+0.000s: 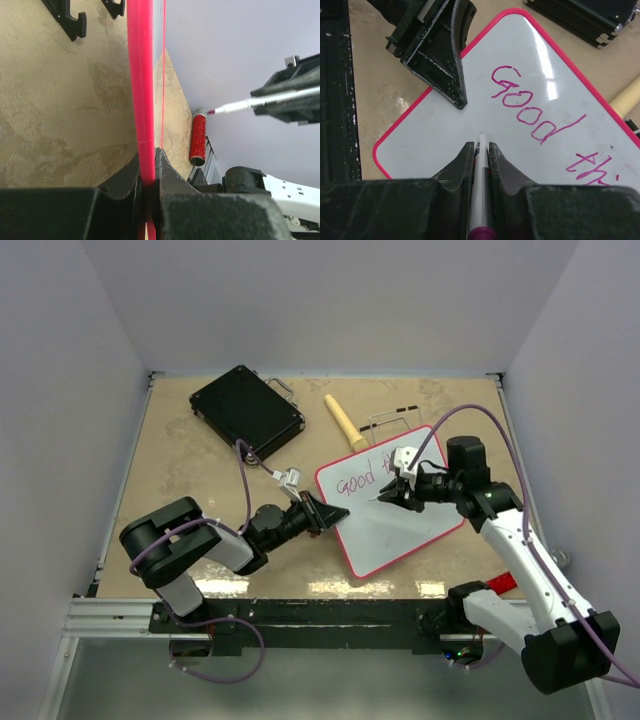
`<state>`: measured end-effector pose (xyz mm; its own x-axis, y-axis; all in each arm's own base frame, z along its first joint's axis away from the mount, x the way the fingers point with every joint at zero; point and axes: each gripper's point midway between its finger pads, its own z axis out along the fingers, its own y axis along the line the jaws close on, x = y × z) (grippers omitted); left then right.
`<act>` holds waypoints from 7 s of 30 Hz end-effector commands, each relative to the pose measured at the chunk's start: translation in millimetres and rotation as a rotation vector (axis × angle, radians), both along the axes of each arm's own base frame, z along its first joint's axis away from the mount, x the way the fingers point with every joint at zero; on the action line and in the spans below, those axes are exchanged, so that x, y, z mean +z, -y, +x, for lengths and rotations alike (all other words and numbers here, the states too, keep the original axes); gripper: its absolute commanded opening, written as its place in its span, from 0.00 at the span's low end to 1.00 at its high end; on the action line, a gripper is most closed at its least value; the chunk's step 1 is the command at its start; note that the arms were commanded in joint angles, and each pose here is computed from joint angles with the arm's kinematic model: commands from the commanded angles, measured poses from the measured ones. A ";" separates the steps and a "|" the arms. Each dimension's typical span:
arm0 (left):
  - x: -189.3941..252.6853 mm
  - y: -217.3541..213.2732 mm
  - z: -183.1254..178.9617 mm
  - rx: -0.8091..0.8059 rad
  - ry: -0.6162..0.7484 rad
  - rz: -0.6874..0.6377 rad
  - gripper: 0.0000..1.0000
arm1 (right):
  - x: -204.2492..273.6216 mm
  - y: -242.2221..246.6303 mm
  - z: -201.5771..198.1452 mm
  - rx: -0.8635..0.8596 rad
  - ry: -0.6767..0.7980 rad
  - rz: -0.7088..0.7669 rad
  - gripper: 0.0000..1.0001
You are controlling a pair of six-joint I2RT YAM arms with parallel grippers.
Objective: Write a sentence on the whiteboard
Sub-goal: Write on the whiteboard with the whiteboard marker without the cap.
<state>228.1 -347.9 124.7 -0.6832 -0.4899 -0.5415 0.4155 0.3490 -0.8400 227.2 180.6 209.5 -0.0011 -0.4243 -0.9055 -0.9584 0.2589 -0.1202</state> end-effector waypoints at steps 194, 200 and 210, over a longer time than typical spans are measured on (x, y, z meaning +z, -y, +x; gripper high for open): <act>62.9 7.9 3.2 -0.005 0.196 -0.197 0.00 | -23.8 10.4 48.1 -0.194 -0.032 -0.066 0.00; 64.0 8.3 2.8 -0.008 0.198 -0.202 0.00 | -27.7 10.7 51.0 -0.206 -0.042 -0.068 0.00; 65.8 8.5 2.6 -0.009 0.202 -0.204 0.00 | -38.6 11.1 55.1 -0.223 -0.068 -0.096 0.00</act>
<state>233.8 -354.1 119.1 -0.6902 -0.5073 -0.5160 0.3864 0.3445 -0.8556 277.0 168.8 170.3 -0.1656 -0.4885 -0.8567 -0.8931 0.4427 -0.0798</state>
